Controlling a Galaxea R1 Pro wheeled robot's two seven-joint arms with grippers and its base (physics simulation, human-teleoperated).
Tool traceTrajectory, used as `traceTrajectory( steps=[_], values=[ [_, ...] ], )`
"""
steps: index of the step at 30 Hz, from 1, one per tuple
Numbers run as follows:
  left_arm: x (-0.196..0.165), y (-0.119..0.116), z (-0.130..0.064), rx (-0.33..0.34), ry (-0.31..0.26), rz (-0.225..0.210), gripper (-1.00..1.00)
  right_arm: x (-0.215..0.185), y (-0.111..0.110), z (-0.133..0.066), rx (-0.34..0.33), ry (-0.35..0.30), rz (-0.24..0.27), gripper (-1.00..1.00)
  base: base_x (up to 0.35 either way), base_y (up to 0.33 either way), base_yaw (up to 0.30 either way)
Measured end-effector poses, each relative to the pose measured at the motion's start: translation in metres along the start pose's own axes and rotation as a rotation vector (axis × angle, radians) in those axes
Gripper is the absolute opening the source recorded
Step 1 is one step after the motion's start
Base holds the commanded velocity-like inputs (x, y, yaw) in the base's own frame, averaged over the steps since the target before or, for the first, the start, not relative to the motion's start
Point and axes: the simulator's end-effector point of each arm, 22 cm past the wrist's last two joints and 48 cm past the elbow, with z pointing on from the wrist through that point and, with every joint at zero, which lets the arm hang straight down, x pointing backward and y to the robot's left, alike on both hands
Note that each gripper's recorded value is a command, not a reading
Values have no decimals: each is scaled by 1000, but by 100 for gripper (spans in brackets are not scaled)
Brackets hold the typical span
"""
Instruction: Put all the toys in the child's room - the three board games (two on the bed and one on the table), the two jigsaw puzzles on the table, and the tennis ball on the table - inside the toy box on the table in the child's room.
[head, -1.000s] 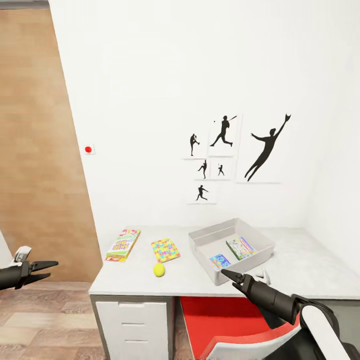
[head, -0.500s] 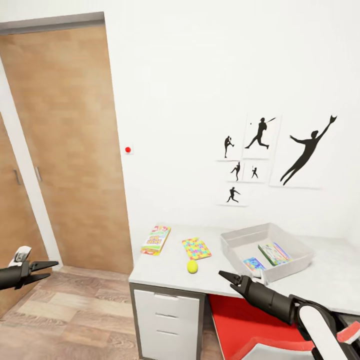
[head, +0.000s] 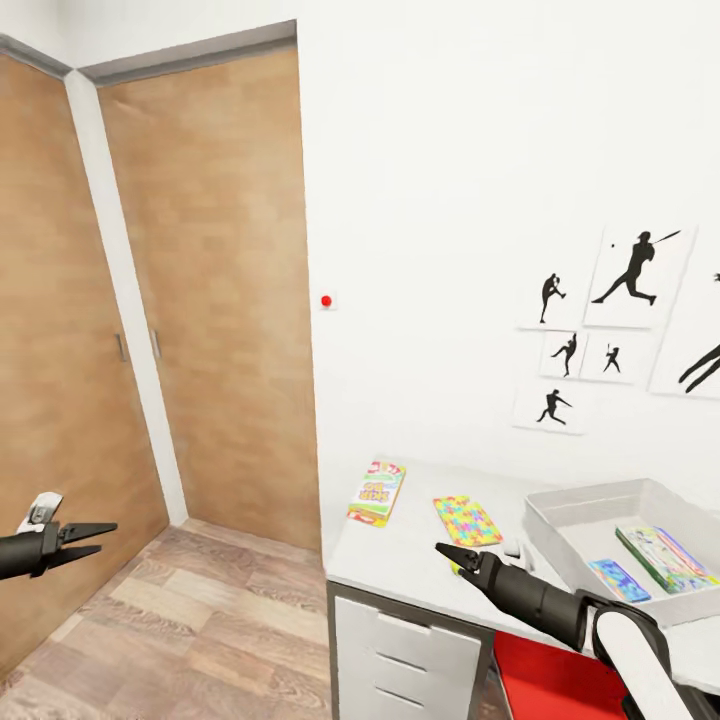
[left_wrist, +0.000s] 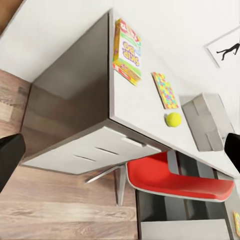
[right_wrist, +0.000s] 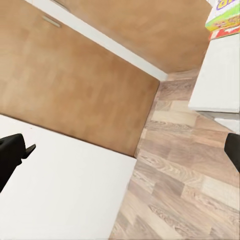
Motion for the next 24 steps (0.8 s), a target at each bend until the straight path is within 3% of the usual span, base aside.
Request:
traceTrajectory(
  steps=[10, 19, 23, 24],
  values=[
    [0, 0, 0, 0, 0, 1, 100, -2, 0, -1, -1, -8, 1, 100, 255, 116, 268],
    [1, 1, 2, -5, 3, 1, 100, -6, 0, -1, -4, -23, 0, 100, 206, -12, 42],
    [6, -6, 24, 13, 23, 7, 100, -6, 0, -1, -5, -24, 1, 100, 28, -7, 2],
    [12, -12, 48, 16, 45, 16, 100, -6, -1, -1, -4, -24, 1, 100, 8, -2, 0]
  ],
)
